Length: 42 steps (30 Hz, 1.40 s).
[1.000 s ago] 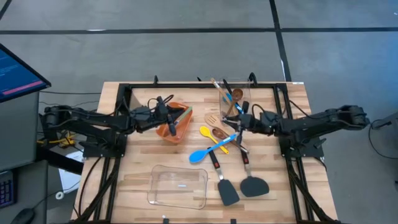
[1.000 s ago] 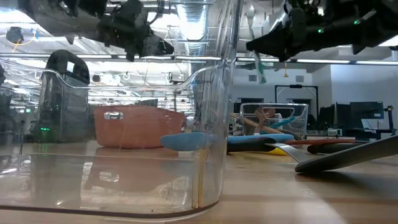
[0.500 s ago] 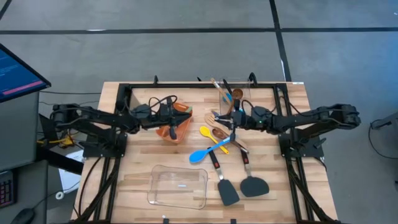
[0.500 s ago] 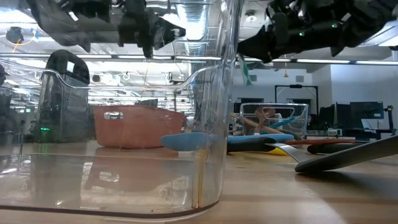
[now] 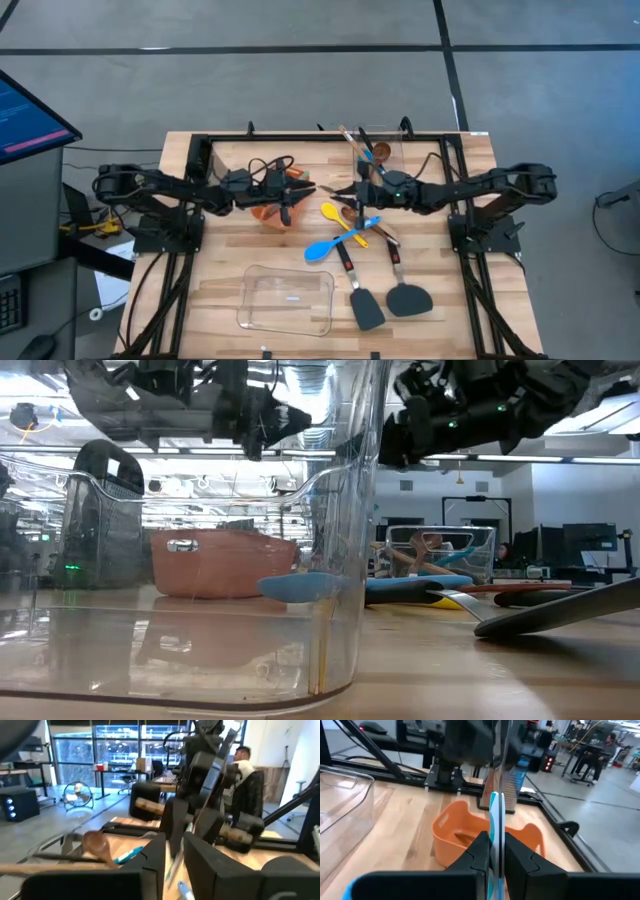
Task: Pick & Place Kitchen Items
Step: Put the table knife into the orange bin
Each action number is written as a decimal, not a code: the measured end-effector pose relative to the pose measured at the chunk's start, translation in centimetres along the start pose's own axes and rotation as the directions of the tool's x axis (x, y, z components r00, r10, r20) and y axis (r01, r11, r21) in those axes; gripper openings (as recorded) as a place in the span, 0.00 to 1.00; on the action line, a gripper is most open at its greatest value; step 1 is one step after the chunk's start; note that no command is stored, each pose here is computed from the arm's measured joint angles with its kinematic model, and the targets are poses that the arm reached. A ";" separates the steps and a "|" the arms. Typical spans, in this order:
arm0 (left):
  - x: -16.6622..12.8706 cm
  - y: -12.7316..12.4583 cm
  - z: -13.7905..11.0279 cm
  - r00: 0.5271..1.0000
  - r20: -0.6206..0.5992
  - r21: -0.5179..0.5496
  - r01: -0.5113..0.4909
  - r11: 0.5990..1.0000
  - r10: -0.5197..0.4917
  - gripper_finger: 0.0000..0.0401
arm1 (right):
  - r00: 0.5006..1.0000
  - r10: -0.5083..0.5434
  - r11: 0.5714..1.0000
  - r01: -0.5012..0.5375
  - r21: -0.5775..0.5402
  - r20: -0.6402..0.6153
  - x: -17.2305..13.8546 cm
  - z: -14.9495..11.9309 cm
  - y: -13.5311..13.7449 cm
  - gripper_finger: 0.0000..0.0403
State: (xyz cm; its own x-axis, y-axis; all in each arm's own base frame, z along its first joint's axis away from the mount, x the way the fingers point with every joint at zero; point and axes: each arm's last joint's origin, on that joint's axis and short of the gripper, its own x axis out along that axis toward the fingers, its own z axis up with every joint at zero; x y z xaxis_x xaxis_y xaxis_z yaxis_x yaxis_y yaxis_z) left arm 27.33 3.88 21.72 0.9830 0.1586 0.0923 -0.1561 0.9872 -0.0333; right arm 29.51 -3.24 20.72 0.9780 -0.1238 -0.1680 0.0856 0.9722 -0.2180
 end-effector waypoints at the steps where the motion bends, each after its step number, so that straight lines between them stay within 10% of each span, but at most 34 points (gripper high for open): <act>1: 0.2 -0.1 0.2 1.000 0.009 0.000 0.010 1.000 -0.010 0.17 | 1.000 0.004 1.000 -0.004 0.000 -0.011 0.3 0.0 0.0 0.06; 20: 0.5 -1.5 0.4 0.997 0.001 0.021 0.079 0.997 -0.079 0.49 | 0.999 0.046 0.999 -0.046 0.015 0.015 1.6 1.3 0.6 0.06; 42: 2.7 -2.5 -0.4 1.000 -0.023 0.018 0.019 1.000 -0.018 0.47 | 0.998 0.056 0.998 -0.056 0.006 0.040 1.6 1.5 0.5 0.06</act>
State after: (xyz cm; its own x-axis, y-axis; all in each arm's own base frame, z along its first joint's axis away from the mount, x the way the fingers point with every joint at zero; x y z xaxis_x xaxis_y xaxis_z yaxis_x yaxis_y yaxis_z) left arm 30.44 1.87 21.62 0.9876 0.1400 0.0704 -0.1393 0.9901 -0.0140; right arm 31.41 -2.62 21.75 0.9881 -0.0610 -0.1410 0.0316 0.9789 -0.2020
